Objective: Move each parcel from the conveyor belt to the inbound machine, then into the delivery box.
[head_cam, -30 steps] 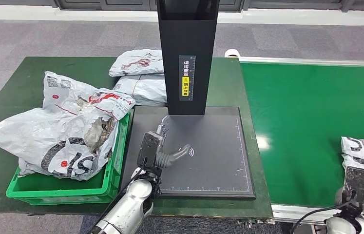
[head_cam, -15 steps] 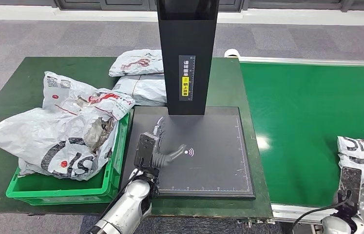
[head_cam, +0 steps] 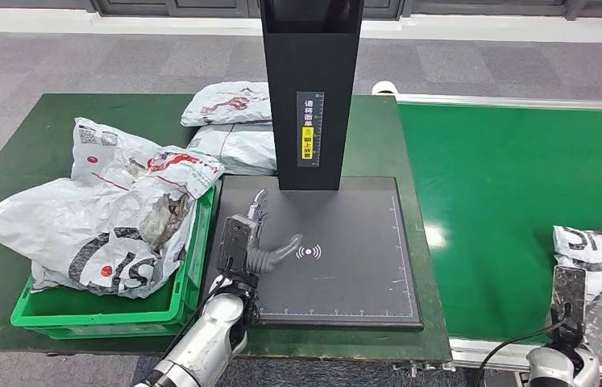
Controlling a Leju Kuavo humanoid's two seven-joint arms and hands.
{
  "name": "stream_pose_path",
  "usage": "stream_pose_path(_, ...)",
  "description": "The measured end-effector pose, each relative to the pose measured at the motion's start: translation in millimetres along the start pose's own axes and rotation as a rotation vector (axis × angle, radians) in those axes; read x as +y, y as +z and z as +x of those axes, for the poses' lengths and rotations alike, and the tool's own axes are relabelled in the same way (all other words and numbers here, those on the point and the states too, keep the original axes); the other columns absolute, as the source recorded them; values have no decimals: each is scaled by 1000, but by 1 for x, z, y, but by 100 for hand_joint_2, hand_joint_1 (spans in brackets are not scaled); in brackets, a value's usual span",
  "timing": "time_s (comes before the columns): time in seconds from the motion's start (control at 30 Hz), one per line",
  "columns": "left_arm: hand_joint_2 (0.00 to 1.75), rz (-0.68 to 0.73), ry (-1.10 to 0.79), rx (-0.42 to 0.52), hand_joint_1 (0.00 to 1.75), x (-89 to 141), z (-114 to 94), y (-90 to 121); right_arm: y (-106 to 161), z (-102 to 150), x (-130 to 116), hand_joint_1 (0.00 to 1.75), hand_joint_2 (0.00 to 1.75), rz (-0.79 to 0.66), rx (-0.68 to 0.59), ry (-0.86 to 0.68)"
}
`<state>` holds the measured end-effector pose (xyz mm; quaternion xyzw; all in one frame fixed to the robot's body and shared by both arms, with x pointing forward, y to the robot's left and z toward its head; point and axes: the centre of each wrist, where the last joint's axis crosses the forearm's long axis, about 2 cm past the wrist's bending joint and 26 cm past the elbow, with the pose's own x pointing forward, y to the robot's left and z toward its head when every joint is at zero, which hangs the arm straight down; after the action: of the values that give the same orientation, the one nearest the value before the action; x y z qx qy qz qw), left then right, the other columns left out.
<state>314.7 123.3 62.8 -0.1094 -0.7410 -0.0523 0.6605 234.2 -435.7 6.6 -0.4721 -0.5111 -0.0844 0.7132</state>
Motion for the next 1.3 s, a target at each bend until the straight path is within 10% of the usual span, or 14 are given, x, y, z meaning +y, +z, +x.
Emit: stream_pose_path(1.3,175,41,-26,7,0,11,-1,0,-5,0,3,0,175,42,12,36)
